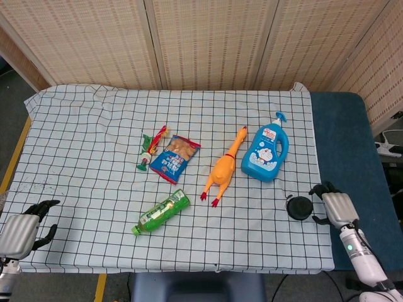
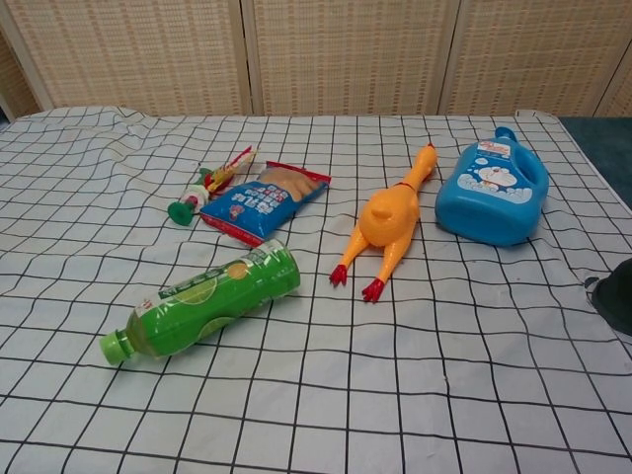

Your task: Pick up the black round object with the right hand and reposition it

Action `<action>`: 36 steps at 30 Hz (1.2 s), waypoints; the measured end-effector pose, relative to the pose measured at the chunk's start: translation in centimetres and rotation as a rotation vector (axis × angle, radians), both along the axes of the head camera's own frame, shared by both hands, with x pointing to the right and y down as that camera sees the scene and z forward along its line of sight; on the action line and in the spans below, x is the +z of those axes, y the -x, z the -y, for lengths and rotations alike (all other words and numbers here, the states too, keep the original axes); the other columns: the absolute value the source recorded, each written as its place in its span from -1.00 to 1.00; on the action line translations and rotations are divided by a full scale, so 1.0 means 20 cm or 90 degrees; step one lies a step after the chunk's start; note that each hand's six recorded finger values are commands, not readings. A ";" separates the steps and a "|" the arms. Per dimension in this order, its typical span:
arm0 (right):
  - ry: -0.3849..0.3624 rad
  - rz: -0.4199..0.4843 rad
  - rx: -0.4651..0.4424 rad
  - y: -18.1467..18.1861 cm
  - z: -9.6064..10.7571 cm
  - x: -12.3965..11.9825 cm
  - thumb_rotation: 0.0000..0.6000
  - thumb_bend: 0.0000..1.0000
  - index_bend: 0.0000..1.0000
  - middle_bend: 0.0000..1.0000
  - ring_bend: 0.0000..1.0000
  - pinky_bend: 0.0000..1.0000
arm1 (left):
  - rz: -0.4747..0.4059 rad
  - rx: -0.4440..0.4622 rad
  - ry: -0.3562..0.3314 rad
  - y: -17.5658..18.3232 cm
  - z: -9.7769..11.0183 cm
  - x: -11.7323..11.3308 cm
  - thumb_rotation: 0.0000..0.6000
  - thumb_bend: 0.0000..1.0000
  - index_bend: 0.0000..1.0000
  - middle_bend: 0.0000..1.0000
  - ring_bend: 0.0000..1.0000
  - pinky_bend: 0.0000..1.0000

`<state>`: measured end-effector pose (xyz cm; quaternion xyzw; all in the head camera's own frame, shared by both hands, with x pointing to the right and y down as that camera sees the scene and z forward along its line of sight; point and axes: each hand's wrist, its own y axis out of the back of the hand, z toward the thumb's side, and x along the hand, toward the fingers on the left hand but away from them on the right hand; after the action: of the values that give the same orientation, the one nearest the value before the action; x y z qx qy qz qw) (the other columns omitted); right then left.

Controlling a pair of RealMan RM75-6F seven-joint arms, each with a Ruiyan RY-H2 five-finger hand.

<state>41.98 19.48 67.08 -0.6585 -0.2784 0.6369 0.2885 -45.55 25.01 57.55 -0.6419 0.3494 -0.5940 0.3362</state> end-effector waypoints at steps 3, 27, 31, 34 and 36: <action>-0.005 0.031 -0.006 0.04 0.00 0.01 1.00 -0.80 -0.52 -0.67 -0.92 -0.39 | 0.001 -0.002 0.001 0.00 0.00 0.00 1.00 -0.14 -0.55 -0.47 -0.35 0.27; -0.075 0.100 -0.021 0.13 0.02 -0.08 1.00 -0.80 0.13 -0.67 -0.92 -0.39 | 0.000 0.001 0.003 0.00 0.00 0.00 1.00 -0.14 -0.55 -0.47 -0.34 0.27; -0.104 0.088 -0.012 0.09 0.04 -0.15 1.00 -0.80 0.12 -0.67 -0.92 -0.39 | 0.001 -0.001 0.003 0.00 -0.01 0.00 1.00 -0.14 -0.55 -0.47 -0.34 0.27; -0.114 0.052 0.008 0.02 0.05 -0.17 1.00 -0.80 0.11 -0.67 -0.92 -0.39 | 0.002 0.000 0.004 0.00 -0.01 0.00 1.00 -0.14 -0.55 -0.47 -0.34 0.27; -0.116 0.022 0.029 -0.04 0.06 -0.18 1.00 -0.80 0.10 -0.67 -0.92 -0.39 | 0.004 0.002 0.005 0.00 -0.01 0.00 1.00 -0.14 -0.55 -0.47 -0.34 0.27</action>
<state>42.70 18.32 63.56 -0.6339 -0.3547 0.6040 0.3280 -45.51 25.15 57.59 -0.6419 0.3449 -0.5968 0.3360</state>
